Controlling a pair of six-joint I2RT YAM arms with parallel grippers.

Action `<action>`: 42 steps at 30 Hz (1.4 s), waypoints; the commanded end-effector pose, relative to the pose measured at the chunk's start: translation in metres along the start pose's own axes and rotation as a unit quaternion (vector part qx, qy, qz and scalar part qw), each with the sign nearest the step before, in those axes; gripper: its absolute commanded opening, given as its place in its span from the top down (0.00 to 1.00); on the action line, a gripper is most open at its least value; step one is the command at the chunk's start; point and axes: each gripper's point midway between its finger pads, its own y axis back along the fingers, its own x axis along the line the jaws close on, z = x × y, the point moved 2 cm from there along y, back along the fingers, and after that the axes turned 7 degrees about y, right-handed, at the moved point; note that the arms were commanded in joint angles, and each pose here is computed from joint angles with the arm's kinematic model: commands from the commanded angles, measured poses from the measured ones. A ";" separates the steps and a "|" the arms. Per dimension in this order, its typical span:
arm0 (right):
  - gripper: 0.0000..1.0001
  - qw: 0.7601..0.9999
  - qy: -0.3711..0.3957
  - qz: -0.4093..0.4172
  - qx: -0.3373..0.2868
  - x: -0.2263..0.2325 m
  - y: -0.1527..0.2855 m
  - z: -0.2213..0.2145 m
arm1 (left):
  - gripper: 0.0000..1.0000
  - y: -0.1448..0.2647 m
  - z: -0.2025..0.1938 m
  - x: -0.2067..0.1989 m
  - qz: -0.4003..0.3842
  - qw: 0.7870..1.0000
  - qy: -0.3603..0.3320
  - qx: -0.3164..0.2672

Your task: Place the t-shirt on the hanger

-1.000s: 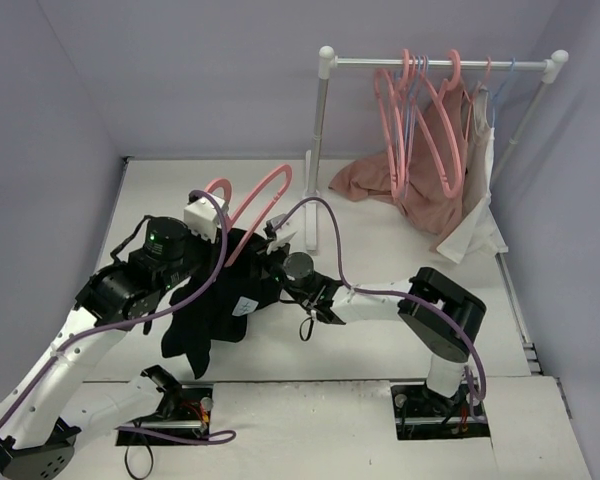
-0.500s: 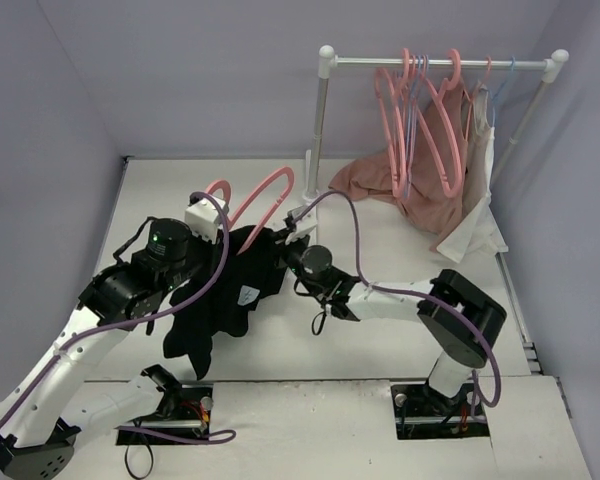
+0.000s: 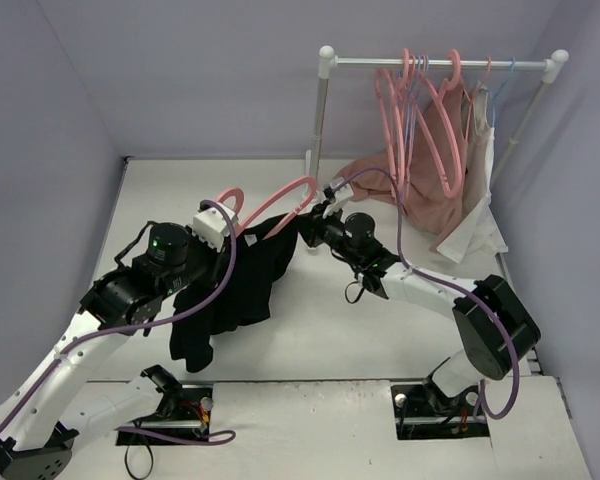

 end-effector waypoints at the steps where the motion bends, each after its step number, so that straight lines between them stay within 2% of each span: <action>1: 1.00 0.992 -0.018 -0.128 -0.005 -0.087 0.021 0.016 | 1.00 0.018 0.011 0.019 0.049 0.998 -0.030 -0.025; 6: 1.00 0.986 -0.043 -0.158 0.010 -0.117 0.034 0.010 | 1.00 0.026 0.018 0.021 0.049 0.997 -0.050 -0.037; 18: 1.00 0.982 -0.053 -0.180 0.027 -0.162 0.051 0.029 | 1.00 0.023 -0.001 0.065 0.186 0.977 -0.101 0.026; 24: 1.00 0.973 -0.049 -0.225 0.028 -0.185 0.072 0.033 | 1.00 0.030 0.003 0.074 0.221 0.972 -0.079 -0.003; 28: 1.00 0.981 -0.054 -0.185 0.036 -0.168 0.069 0.028 | 1.00 0.029 0.016 0.061 0.183 0.981 -0.052 -0.036; 33: 1.00 0.991 -0.044 -0.110 0.061 -0.110 0.046 0.013 | 1.00 0.014 0.044 0.016 0.060 0.996 -0.021 -0.068; 39: 1.00 0.993 -0.037 -0.079 0.083 -0.086 0.038 -0.005 | 1.00 0.009 0.053 0.005 0.032 0.995 -0.010 -0.095; 41: 0.80 0.993 -0.020 -0.077 0.088 -0.087 0.043 -0.009 | 1.00 0.008 0.048 0.006 0.033 0.995 -0.015 -0.091; 42: 0.62 0.993 -0.003 -0.071 0.094 -0.087 0.047 -0.012 | 1.00 0.006 0.044 0.005 0.031 0.996 -0.017 -0.086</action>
